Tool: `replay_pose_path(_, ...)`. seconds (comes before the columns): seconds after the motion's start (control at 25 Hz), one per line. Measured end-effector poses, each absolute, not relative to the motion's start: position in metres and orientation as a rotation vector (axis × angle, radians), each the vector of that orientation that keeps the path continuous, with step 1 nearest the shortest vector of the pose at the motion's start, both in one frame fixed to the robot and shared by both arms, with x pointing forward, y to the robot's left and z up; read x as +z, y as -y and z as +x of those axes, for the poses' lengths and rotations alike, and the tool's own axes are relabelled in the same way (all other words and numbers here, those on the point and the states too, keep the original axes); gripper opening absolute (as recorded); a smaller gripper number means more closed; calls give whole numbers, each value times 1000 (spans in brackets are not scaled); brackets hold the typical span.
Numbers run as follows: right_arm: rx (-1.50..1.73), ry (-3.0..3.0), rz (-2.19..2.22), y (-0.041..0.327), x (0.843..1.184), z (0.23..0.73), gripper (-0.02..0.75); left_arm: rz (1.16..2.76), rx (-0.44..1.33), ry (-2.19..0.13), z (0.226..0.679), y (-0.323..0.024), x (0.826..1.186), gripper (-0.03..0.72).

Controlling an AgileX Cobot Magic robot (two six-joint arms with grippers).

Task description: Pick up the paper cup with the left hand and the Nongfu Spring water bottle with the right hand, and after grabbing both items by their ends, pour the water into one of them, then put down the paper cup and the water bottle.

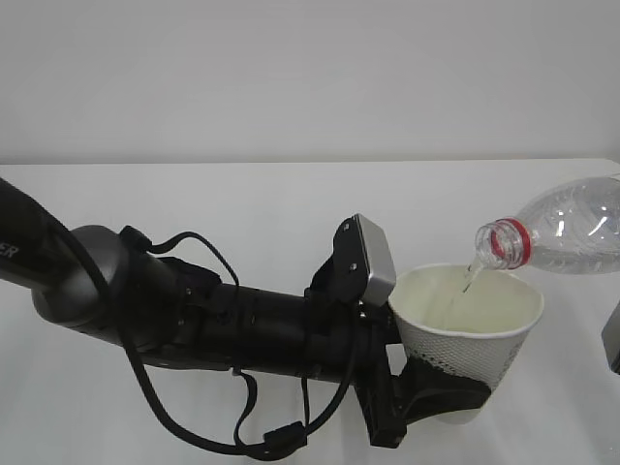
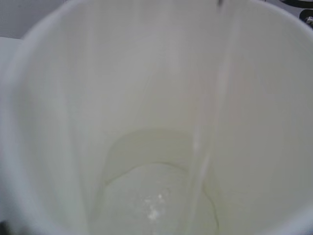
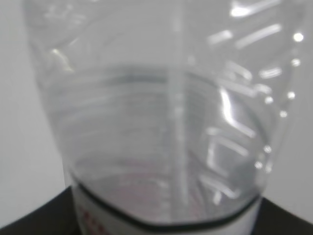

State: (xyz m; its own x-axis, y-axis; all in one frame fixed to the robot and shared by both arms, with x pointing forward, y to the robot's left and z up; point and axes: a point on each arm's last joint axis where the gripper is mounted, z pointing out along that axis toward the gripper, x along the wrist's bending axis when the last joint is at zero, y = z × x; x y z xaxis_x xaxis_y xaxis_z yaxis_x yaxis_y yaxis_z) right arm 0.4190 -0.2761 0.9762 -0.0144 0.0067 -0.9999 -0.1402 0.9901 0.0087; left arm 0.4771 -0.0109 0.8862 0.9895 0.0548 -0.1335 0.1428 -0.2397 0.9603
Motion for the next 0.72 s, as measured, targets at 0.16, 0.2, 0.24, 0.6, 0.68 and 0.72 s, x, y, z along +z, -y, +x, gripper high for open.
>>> replay_pose_path(0.16, 116, -1580, -106, 276, 976, 419, 389, 1814, -83, -143, 477, 11, 886, 483)
replay_pose_path(0.2, 116, -1580, -106, 276, 976, 419, 389, 1815, -83, -143, 477, 11, 886, 483)
replay_pose_path(0.24, 116, -1580, -106, 276, 976, 419, 389, 1816, -82, -144, 477, 11, 886, 483)
replay_pose_path(0.6, 114, -1578, -108, 276, 977, 419, 389, 1816, -82, -144, 477, 11, 886, 483)
replay_pose_path(0.68, 114, -1578, -108, 276, 977, 419, 389, 1816, -82, -144, 477, 11, 886, 483)
replay_pose_path(0.72, 114, -1578, -108, 276, 977, 419, 389, 1816, -82, -144, 477, 11, 886, 483)
